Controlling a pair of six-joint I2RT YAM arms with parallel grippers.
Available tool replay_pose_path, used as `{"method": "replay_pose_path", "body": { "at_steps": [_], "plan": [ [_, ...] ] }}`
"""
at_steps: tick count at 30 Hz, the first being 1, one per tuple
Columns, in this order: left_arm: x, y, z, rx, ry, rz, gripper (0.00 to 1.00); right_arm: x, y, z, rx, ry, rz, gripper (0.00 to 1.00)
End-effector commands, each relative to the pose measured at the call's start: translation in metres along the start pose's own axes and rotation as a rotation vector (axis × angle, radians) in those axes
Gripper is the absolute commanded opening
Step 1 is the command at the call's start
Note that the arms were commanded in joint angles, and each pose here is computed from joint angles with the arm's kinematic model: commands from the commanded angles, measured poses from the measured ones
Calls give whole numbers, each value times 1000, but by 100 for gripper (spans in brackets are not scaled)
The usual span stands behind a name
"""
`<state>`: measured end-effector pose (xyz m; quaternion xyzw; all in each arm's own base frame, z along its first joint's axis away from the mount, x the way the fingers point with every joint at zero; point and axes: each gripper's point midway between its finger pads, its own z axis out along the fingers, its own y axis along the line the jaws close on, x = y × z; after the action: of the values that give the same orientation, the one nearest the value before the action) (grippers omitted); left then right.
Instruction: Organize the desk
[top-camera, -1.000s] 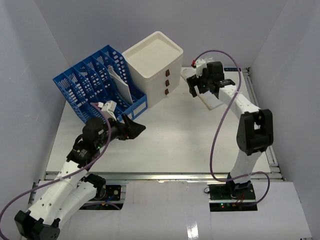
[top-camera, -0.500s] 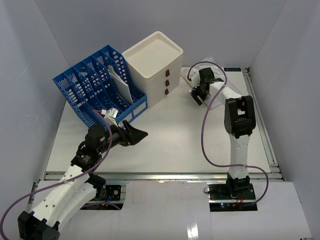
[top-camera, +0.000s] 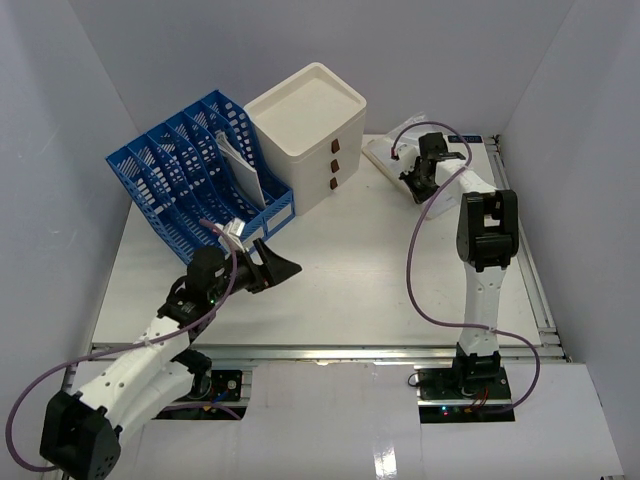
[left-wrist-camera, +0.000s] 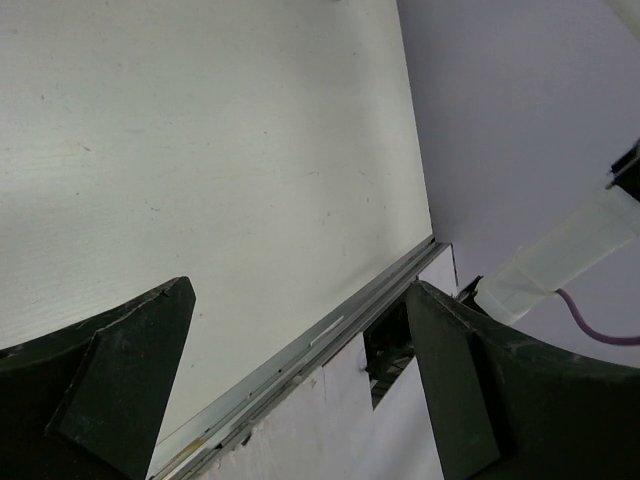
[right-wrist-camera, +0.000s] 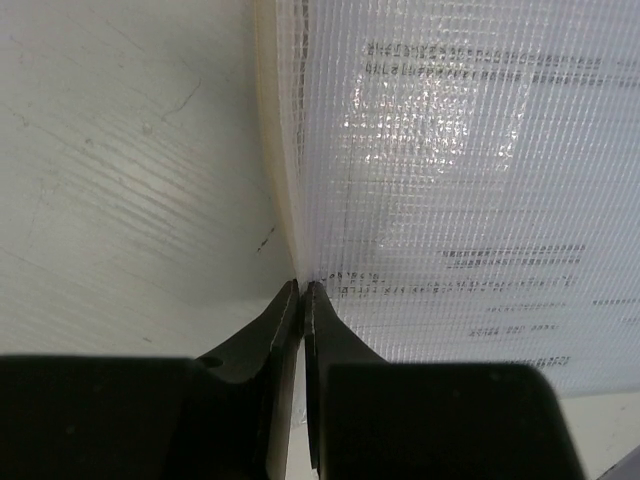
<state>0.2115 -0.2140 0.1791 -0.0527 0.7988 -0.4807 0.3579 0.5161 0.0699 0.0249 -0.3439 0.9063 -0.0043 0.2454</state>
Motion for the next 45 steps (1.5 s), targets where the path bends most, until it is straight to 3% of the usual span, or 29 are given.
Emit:
{"method": "replay_pose_path", "body": {
  "at_steps": [1,5,11,22,35,41,44,45],
  "plan": [
    [5,0,24,-11,-1,-54,98,46,47,-16,-201,89,101,8],
    [8,-11,59,-40,13,-63,98,47,57,-59,-299,-15,251,8],
    [11,-26,125,-39,33,-125,98,58,93,-129,-378,-147,248,8],
    [35,-48,215,14,121,-160,98,111,147,-173,-427,-161,195,8],
    [64,-42,259,-59,191,-238,98,115,173,-199,-497,-226,156,8],
    [71,-41,287,-97,202,-310,98,117,189,-226,-544,-284,60,8],
    [66,-51,296,-81,193,-315,79,120,194,-234,-546,-310,10,8],
    [64,-57,297,-69,192,-302,62,121,196,-235,-544,-314,-5,10]
  ]
}}
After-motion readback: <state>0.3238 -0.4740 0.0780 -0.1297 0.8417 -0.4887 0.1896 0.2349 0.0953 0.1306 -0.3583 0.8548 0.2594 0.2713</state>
